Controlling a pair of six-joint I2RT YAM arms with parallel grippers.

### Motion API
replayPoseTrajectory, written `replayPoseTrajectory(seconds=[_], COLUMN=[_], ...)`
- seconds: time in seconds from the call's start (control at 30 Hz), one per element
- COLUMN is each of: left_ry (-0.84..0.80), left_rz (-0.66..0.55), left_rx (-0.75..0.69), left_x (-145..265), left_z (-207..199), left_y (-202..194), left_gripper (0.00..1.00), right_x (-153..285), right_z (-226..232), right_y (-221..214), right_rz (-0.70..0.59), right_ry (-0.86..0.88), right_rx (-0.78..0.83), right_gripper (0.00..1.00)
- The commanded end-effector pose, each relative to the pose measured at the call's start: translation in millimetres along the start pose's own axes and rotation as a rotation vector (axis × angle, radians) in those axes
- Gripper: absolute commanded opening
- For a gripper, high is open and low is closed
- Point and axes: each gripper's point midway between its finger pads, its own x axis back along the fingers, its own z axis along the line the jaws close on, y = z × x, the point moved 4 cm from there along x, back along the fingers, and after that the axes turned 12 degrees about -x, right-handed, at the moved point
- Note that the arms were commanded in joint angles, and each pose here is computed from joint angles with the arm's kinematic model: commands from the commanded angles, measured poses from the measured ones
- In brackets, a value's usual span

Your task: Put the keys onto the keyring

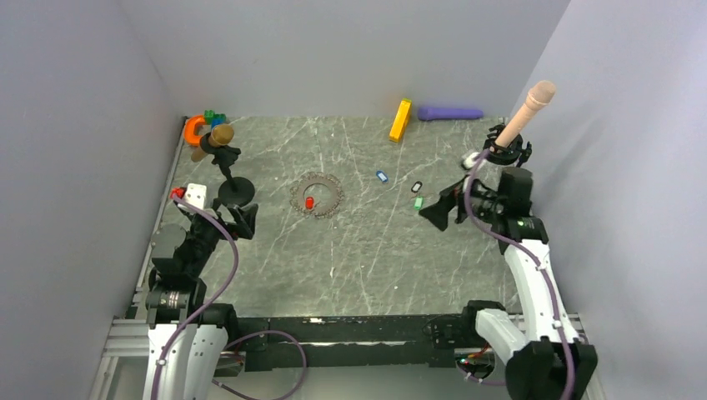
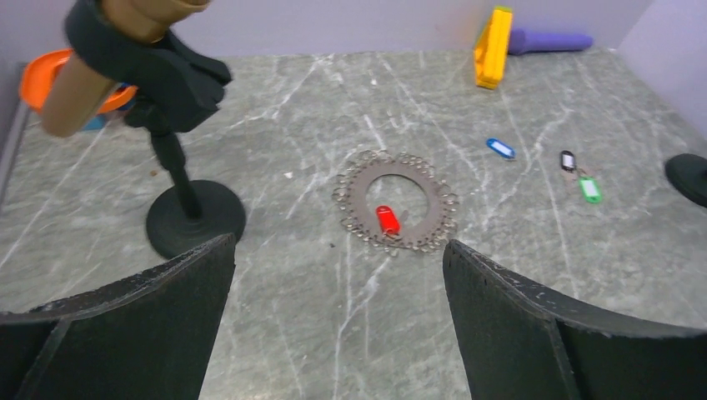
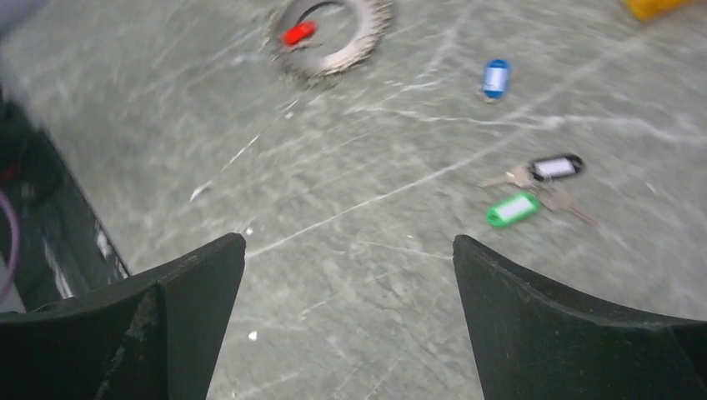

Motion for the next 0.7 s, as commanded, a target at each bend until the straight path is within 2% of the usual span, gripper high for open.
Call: replayPoseTrajectory(seconds=[0.0, 0.17, 0.33, 0.47, 0.57, 0.67], left_ry=[-0.173, -0.214, -0.213, -0.192, -0.189, -0.188], left_rz=[-0.057, 0.000, 0.023, 0.039, 0.044, 0.059], left_rx=[0.022, 0.036, 0.025, 0.014, 0.009, 0.009], left_x=[-6, -10, -14, -16, -17, -19], left_z=[-24, -29, -27, -23, -22, -21], left_y=[4, -3, -8, -9, -10, -12], left_gripper=[0.98, 0.98, 0.98, 0.99, 0.98, 0.99], right_x=[-14, -44, -84, -115, -134, -147], right_z=[26, 27, 4, -23, -56, -96], right_y=[-13, -22, -13, -2, 7, 9], right_rz=[0.181, 0.296, 0.350, 0.376, 0.388, 0.438], right_ry=[0.062, 0.049, -0.030, -0.147, -0.280, -0.342], right_rx=[0.410, 0.544, 0.531, 0.466, 0.413, 0.298], right_gripper=[1.00, 1.00, 1.00, 0.95, 0.87, 0.74])
